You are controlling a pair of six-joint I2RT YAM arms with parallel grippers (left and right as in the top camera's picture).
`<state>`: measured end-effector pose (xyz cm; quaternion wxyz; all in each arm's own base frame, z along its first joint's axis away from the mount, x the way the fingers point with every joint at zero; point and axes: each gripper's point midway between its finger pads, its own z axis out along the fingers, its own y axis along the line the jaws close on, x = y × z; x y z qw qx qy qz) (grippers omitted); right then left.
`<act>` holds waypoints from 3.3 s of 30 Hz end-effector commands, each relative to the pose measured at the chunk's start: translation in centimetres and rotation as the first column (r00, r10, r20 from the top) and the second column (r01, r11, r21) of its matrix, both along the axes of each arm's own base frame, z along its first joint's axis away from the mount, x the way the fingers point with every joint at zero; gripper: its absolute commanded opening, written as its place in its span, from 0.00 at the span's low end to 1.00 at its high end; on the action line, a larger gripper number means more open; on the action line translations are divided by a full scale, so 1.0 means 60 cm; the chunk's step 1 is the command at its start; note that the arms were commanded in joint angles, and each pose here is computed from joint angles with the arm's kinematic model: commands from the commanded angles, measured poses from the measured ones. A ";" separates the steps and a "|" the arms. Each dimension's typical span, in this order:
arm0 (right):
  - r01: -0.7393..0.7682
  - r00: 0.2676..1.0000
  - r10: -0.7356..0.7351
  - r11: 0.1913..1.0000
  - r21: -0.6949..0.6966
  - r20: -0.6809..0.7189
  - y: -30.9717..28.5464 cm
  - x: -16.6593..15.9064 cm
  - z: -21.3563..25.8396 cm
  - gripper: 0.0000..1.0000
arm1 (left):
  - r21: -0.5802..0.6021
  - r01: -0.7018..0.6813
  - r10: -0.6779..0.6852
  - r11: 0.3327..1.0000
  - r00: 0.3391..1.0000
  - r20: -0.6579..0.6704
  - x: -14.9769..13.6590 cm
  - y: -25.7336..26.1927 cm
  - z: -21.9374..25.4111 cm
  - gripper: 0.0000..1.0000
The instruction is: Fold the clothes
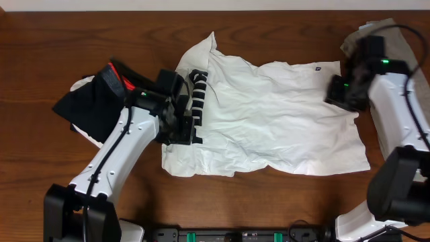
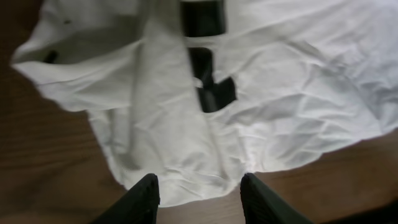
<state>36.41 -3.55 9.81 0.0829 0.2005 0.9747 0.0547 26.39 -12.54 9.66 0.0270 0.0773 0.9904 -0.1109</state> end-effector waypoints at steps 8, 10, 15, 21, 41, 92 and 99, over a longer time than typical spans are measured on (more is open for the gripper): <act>0.170 0.981 -0.150 0.970 0.171 -0.127 -0.088 -0.092 0.010 0.45 | 0.050 0.049 -0.048 0.998 0.999 -0.009 -0.078 0.027 0.074 0.45; 0.187 0.978 -0.164 0.964 0.188 -0.130 -0.095 -0.106 0.020 0.46 | 0.094 0.009 -0.010 0.995 1.000 0.014 -0.105 0.053 0.099 0.45; 0.196 0.979 -0.183 0.965 0.176 -0.084 -0.095 -0.133 0.071 0.49 | 0.054 -0.109 0.103 0.993 0.990 0.101 -0.149 0.073 0.150 0.45; 0.174 0.981 -0.183 0.976 0.134 0.062 -0.075 -0.170 0.160 0.59 | 0.001 -0.227 0.225 0.974 0.965 0.133 -0.169 0.080 0.129 0.53; 0.095 0.984 -0.115 0.984 0.150 0.136 -0.023 -0.203 0.210 0.66 | 0.066 -0.426 0.429 0.902 0.870 -0.242 -0.124 0.014 -0.134 0.72; 0.452 0.858 -0.425 0.891 0.033 -0.287 -0.011 -0.367 -0.143 0.62 | 0.024 -0.414 0.392 0.910 0.878 0.275 0.012 0.090 0.093 0.06; 0.458 0.846 -0.452 0.887 -0.048 -0.282 -0.029 -0.382 -0.158 0.63 | 0.024 -0.414 0.393 0.910 0.878 0.275 0.012 0.090 0.093 0.06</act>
